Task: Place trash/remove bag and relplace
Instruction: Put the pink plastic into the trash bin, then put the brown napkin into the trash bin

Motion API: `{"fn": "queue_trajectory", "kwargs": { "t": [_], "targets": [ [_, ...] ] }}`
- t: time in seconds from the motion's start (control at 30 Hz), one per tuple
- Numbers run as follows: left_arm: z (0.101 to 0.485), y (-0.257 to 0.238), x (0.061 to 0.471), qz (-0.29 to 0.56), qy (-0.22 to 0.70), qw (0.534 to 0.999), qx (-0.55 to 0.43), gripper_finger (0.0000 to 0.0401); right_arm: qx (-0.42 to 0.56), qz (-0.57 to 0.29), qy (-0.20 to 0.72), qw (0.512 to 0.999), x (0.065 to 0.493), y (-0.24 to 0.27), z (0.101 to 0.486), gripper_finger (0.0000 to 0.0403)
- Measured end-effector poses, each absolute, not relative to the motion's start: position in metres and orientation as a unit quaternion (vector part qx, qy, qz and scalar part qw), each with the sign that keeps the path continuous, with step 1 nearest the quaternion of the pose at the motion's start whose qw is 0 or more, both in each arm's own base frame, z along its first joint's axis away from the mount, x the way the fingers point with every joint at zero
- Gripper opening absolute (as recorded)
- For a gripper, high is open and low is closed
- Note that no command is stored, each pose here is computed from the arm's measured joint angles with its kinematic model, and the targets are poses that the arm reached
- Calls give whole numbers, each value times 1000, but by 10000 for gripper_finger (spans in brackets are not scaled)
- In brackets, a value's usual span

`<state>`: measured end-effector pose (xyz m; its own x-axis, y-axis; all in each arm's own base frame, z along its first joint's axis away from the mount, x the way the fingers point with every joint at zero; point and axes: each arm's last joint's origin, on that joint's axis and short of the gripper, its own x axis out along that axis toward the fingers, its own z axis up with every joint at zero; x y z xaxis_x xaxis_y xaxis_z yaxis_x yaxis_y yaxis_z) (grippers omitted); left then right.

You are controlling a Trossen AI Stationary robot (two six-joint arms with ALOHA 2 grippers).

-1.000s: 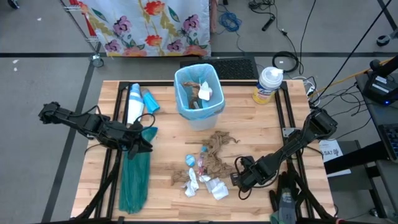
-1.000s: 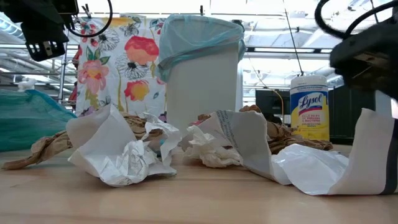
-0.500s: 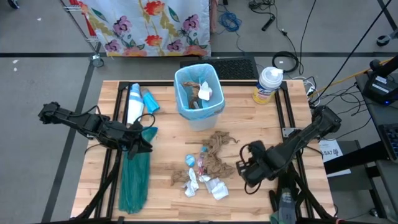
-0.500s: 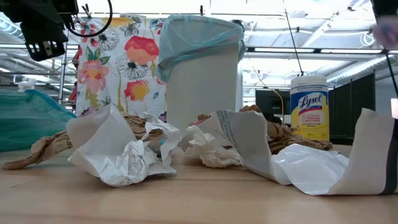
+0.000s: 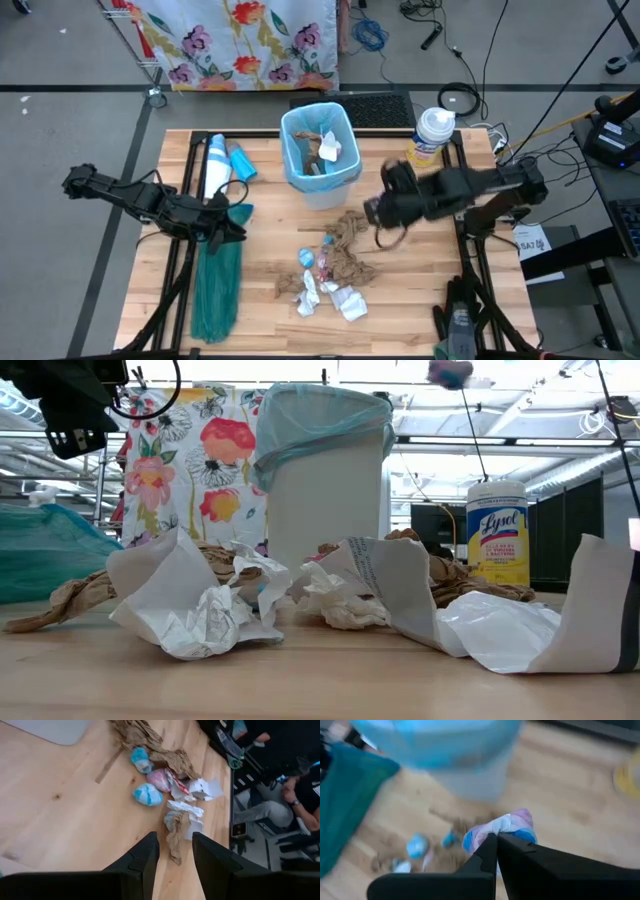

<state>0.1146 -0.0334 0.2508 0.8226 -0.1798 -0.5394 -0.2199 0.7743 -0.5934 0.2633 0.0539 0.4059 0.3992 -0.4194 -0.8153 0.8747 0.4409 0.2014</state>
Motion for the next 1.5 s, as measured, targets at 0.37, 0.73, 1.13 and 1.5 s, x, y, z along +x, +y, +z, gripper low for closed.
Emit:
{"fn": "queue_trajectory", "kwargs": {
  "t": [0.37,0.73,1.13,1.5],
  "targets": [
    [251,-30,115,60,272,904,-325,123,176,-307,237,905,306,-27,451,0],
    [252,-27,116,121,237,904,-334,123,130,-262,289,912,337,-95,424,9],
    [252,-26,116,130,230,905,-333,123,120,-247,292,916,331,-99,428,87],
    [252,-26,116,124,233,904,-336,123,181,-221,289,914,293,-48,453,90]
  ]
}}
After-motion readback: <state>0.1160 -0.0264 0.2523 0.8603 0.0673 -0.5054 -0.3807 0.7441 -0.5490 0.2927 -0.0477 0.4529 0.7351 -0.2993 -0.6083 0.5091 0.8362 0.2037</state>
